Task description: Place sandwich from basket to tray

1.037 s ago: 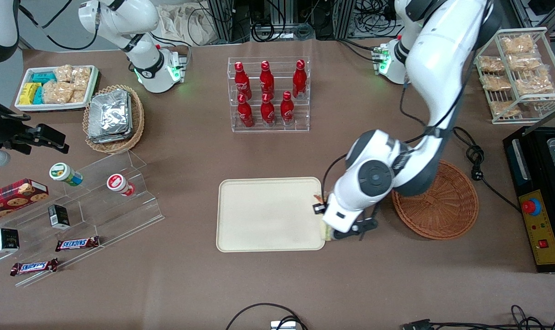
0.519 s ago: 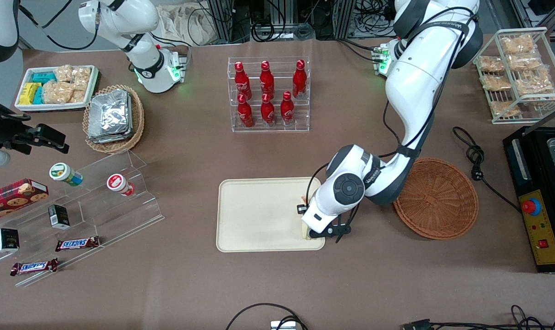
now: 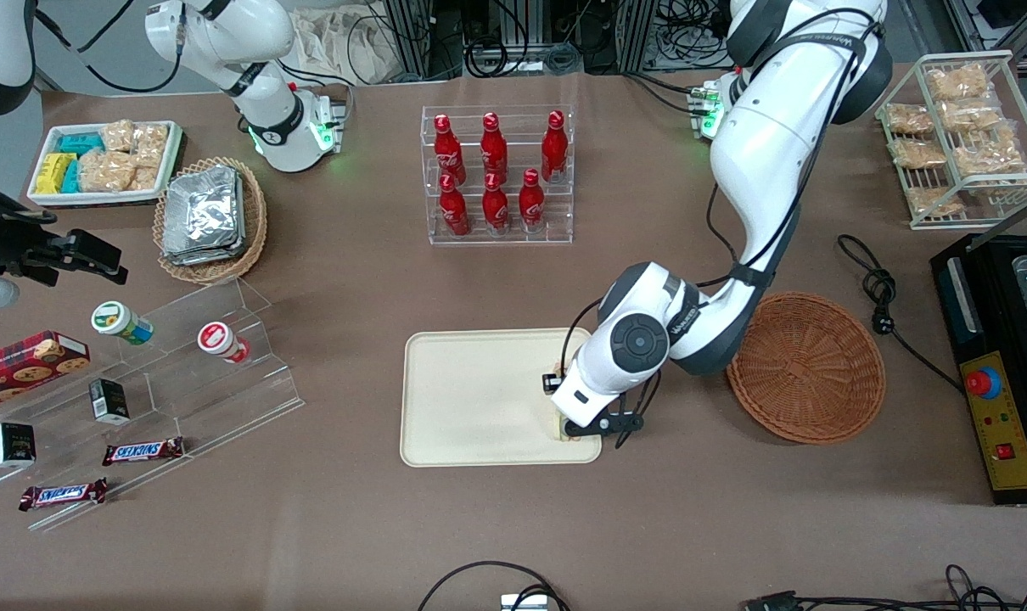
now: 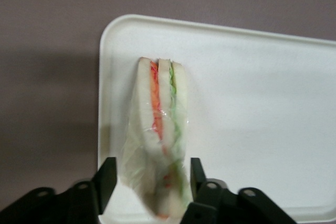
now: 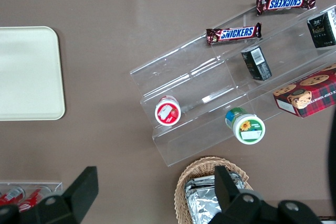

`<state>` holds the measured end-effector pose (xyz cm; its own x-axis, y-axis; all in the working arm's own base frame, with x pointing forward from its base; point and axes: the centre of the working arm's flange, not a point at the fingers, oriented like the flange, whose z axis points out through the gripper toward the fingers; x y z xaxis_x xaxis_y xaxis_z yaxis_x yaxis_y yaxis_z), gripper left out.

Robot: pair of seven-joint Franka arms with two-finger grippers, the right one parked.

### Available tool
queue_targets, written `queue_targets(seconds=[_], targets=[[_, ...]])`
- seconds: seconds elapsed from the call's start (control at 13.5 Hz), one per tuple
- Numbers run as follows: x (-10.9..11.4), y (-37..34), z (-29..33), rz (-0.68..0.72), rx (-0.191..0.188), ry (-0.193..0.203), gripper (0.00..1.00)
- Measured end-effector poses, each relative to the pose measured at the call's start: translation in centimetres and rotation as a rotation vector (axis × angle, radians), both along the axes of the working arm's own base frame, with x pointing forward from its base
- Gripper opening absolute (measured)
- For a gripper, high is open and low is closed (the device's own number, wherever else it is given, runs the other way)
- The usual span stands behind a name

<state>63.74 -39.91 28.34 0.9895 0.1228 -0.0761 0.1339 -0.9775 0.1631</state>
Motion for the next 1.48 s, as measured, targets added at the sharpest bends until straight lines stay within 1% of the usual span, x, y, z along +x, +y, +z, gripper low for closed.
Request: queue_targets(seconds=[0.07,0.22,0.3,0.37,0.59,0.67,0.74,0.89,1.11,1.26,1.41,1.48], targets=[[0.1,0.6,2.0,0.021,0.004,-0.013,0.83],[0.2,4.2,6.1,0.059,0.029,-0.032,1.00],[-0.1,6.8,7.7,0.071,0.045,-0.039,1.00],[-0.8,9.2,9.0,0.068,0.066,-0.044,1.00],[-4.2,16.4,11.6,0.020,0.137,-0.047,1.00],[-5.4,18.7,12.6,0.016,0.161,-0.041,1.00],[-6.4,21.0,13.8,0.014,0.186,-0.025,1.00],[-7.4,26.2,16.9,-0.001,0.220,0.003,1.00],[-7.7,34.1,20.8,0.003,0.236,0.013,1.00],[-7.5,37.2,23.2,0.033,0.236,0.020,1.00],[-6.6,38.7,25.3,0.063,0.229,-0.007,1.00],[-6.0,39.1,25.9,0.077,0.224,-0.014,1.00]])
